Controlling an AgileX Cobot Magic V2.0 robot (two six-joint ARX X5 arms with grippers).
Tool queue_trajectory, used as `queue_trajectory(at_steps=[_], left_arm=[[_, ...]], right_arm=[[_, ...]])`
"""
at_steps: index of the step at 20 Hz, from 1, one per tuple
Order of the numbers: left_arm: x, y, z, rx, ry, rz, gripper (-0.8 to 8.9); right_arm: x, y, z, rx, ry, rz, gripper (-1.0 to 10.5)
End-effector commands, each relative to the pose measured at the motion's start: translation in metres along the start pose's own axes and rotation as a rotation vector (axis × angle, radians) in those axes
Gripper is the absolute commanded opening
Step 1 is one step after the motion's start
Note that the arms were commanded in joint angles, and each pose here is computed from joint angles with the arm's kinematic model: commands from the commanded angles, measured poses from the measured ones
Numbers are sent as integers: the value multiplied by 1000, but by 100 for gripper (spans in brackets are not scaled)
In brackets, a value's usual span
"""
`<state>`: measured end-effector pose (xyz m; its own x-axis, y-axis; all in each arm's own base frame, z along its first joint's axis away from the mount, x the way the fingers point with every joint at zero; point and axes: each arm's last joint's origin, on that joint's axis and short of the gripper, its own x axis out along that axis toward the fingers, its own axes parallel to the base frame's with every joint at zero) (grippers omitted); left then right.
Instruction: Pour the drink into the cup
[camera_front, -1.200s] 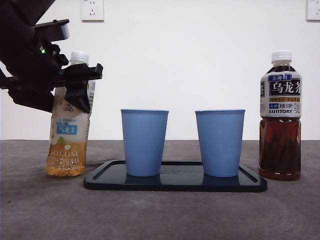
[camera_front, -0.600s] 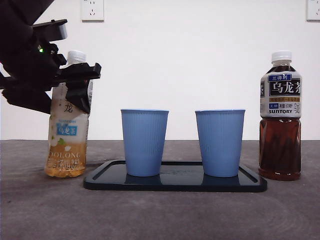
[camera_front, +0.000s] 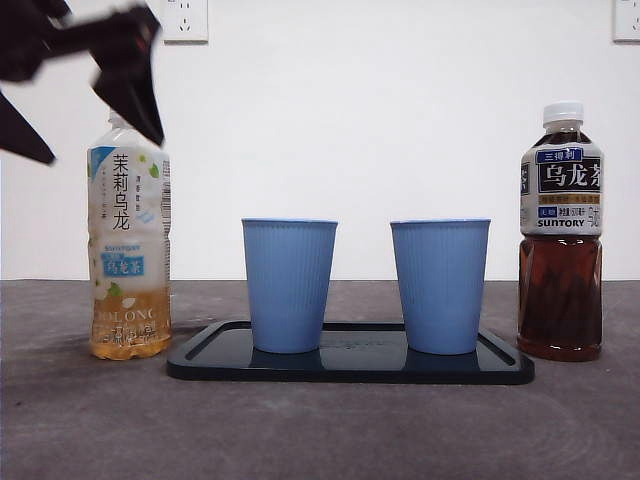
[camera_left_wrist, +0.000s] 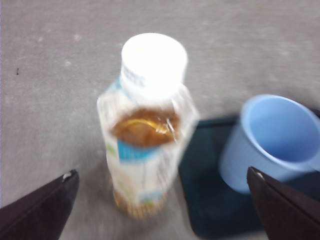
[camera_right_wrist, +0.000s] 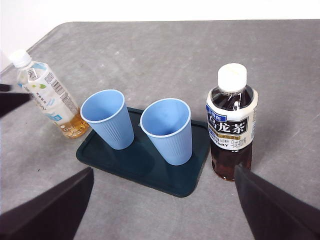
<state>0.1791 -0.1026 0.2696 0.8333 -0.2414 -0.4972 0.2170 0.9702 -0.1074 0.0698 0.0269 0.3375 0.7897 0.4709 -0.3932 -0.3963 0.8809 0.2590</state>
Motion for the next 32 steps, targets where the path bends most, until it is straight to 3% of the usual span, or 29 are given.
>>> queue_trajectory(at_steps=[1, 4, 8, 13, 18, 19, 20, 21, 22, 32], left_arm=[[-28, -2, 6, -7, -37, -47, 562], [-69, 1, 2, 2, -69, -234, 561], [-118, 11, -9, 9, -125, -456, 559], [-149, 26, -22, 7, -198, -495, 558], [-152, 27, -23, 6, -213, -500, 556], [-152, 27, -23, 6, -213, -500, 523], [-152, 27, -23, 6, -213, -500, 409], [-152, 27, -24, 8, -209, -498, 120], [-152, 27, -24, 23, -209, -495, 26], [-152, 27, -24, 28, -214, -495, 29]], right_arm=[[-1, 2, 2, -10, 0, 54, 451], [-1, 5, 1, -15, 19, 153, 451], [-1, 5, -2, -17, 52, 167, 451], [-2, 5, -4, -18, 75, 167, 452], [-2, 5, -4, -18, 77, 173, 451], [-2, 5, -4, -18, 77, 173, 451], [-2, 5, -4, -18, 77, 173, 440], [-2, 5, -4, -17, 78, 173, 260], [-2, 5, -4, -20, 77, 173, 3], [-1, 6, -2, -30, 55, 177, 18]])
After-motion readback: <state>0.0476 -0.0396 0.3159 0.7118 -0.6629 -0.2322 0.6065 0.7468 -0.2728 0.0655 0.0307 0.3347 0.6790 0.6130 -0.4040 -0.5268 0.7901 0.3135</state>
